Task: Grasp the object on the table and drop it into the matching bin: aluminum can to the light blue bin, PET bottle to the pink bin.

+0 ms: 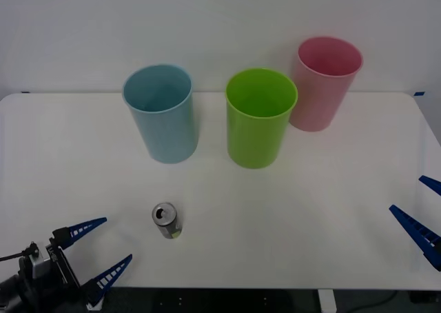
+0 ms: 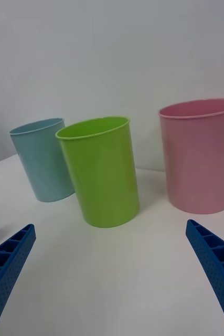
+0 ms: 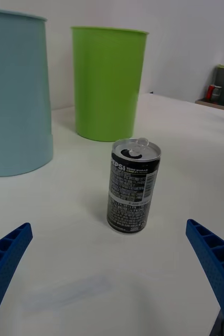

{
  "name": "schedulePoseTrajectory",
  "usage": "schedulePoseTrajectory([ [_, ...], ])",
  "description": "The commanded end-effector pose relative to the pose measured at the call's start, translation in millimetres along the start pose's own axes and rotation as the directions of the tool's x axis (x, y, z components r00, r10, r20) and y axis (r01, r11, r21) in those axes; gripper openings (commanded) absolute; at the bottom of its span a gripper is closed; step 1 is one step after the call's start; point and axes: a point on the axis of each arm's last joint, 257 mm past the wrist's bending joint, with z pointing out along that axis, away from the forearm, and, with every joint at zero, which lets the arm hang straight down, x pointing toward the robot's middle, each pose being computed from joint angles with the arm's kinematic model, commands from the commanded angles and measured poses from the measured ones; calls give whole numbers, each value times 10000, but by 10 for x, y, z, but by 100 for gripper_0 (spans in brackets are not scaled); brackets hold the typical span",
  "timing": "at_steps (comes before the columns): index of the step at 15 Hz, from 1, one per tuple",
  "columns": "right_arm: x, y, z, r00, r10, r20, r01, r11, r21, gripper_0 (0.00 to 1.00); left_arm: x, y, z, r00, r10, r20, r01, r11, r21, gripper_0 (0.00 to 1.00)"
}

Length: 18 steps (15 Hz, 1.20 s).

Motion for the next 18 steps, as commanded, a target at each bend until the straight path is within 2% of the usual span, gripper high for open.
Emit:
schedulePoseTrajectory([
  [1, 0, 0, 0, 10000, -1, 0, 1, 10000, 0, 100, 24, -23, 156, 10000, -47, -24, 47, 10000, 67, 100],
  [4, 0, 0, 0, 10000, -1, 0, 1, 10000, 0, 100, 114, -3, 331, 9998, -211, -66, 213, 9993, 295, 100],
  [9, 0, 0, 0, 10000, -1, 0, 1, 10000, 0, 100, 159, -2, 597, 9997, -215, -75, 220, 9971, 724, 100],
  [15, 0, 0, 0, 10000, -1, 0, 1, 10000, 0, 100, 126, -91, 877, 9999, 29, 167, -46, 9942, 1074, 100],
  [18, 0, 0, 0, 10000, -1, 0, 1, 10000, 0, 100, 121, -165, 1005, 9993, 302, 233, -328, 9918, 1235, 100],
])
